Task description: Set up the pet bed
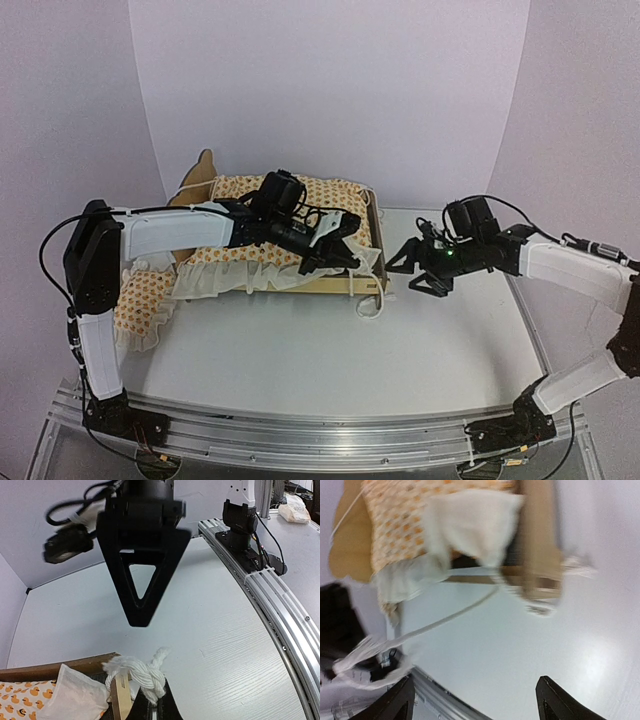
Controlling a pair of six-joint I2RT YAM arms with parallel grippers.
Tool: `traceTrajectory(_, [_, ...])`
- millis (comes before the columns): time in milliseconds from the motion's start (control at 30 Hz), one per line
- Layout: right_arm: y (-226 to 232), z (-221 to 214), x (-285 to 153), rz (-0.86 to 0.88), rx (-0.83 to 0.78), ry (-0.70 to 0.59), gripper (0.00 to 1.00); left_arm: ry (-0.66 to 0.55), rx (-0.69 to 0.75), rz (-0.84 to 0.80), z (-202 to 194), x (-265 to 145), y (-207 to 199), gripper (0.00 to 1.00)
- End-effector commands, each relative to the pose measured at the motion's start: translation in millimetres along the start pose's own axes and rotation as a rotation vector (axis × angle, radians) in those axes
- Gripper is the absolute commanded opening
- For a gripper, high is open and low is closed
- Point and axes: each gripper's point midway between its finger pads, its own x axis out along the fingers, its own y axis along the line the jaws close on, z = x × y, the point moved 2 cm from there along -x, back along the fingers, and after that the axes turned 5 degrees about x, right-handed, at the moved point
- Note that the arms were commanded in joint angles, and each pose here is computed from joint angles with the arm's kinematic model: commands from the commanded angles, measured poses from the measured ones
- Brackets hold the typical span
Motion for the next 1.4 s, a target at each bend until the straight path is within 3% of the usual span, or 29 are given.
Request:
traceTrajectory(0, [-68.8, 0.2, 14.4, -0.275, 0.165, -0.114, 0.82, -0.001, -0.01, 0.035, 10.6, -16.3, 6.9, 0.0])
traceTrajectory(67, [-63.1, 1.2, 26.8, -0.338, -0.007, -0.142, 0.75, 0.005, -0.023, 0.051, 8.9, -19.3, 10.3, 0.0])
traceTrajectory(167, [-4.3, -20.0, 48.9, -0.211, -0.45, -0.14, 0.74, 0.012, -0.045, 0.093, 7.2, -26.4, 21.1, 0.0])
traceTrajectory(233, [10.4, -30.2, 56.4, -0.108, -0.584, -0.124, 0.71, 0.012, -0.057, 0.113, 5.5, -31.5, 27.2, 0.0])
traceTrajectory(300, [0.6, -32.2, 65.7, -0.136, -0.644, -0.103, 0.57, 0.015, -0.059, 0.13, 2.8, -35.9, 32.0, 0.0])
traceTrajectory(633, [-33.0, -1.9, 132.3, -0.354, -0.583, -0.113, 0.4, 0.015, -0.073, 0.156, -1.8, -42.9, 38.4, 0.0])
traceTrajectory(733, [-40.1, 3.4, 138.3, -0.399, -0.555, -0.131, 0.41, 0.015, -0.073, 0.161, -2.3, -44.9, 40.1, 0.0])
traceTrajectory(833, [-49.2, -0.5, 145.9, -0.436, -0.54, -0.107, 0.46, 0.013, -0.072, 0.159, -3.0, -44.9, 40.4, 0.0])
traceTrajectory(1067, [-66.9, -23.0, 169.4, -0.508, -0.579, -0.017, 0.43, 0.01, -0.069, 0.166, -3.4, -44.9, 43.5, 0.0])
traceTrajectory(1267, [-87.1, -30.2, 169.8, -0.567, -0.536, 0.005, 0.26, 0.01, -0.076, 0.169, -4.1, -46.3, 44.3, 0.0])
traceTrajectory(1367, [-90.9, -35.4, 167.2, -0.574, -0.515, 0.025, 0.25, 0.011, -0.075, 0.17, -4.2, -46.2, 44.8, 0.0])
